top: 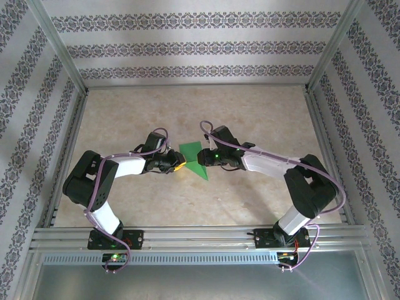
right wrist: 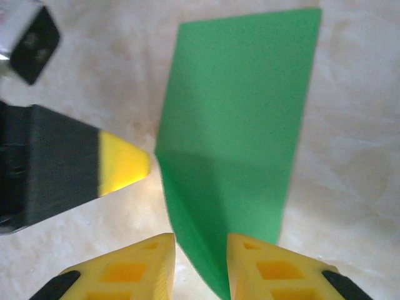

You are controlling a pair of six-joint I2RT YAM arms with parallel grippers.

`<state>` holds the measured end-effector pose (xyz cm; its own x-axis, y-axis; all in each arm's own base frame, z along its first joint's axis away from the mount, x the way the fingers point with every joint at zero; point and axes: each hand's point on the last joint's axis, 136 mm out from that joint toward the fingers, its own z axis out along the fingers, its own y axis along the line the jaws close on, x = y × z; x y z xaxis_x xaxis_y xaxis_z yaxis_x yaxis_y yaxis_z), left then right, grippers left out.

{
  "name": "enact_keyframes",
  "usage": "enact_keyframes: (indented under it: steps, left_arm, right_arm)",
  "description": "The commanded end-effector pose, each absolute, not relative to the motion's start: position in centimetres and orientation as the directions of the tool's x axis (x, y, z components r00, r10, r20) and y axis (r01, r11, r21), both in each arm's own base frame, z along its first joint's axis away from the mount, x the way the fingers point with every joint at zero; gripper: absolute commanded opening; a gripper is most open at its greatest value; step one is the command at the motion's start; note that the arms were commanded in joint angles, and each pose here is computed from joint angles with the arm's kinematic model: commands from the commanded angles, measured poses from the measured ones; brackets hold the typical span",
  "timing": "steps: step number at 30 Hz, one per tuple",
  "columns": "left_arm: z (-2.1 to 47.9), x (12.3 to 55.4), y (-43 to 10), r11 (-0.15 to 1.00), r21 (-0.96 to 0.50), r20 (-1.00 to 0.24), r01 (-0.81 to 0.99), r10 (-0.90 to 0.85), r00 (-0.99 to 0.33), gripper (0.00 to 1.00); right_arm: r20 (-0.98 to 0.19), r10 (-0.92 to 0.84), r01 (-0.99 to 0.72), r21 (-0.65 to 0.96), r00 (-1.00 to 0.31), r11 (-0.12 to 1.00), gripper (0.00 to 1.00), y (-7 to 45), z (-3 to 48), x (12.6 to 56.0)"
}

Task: Fold a paper plane with a square sheet of paper (pick it up from the middle)
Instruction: Fourth fold the wing at the center of the table.

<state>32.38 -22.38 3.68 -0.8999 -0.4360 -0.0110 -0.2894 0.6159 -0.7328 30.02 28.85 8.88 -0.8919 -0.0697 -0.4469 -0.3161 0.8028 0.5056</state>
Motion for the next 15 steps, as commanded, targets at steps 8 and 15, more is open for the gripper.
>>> enact_keyframes:
  steps: [8, 15]
  left_arm:
    - [4.3, 32.3, -21.2, 0.657, -0.693, -0.060, -0.298, -0.464, -0.884, 0.24]
    - [4.9, 32.5, -22.3, 0.623, -0.735, -0.045, -0.269, -0.440, -0.897, 0.27]
  right_arm:
    - [-0.407, -0.201, -0.405, 0.511, -0.891, 0.758, 0.30, 32.4, 6.9, 27.9]
    - [-0.343, -0.104, -0.274, 0.496, -0.934, 0.824, 0.29, 30.0, 4.0, 29.8]
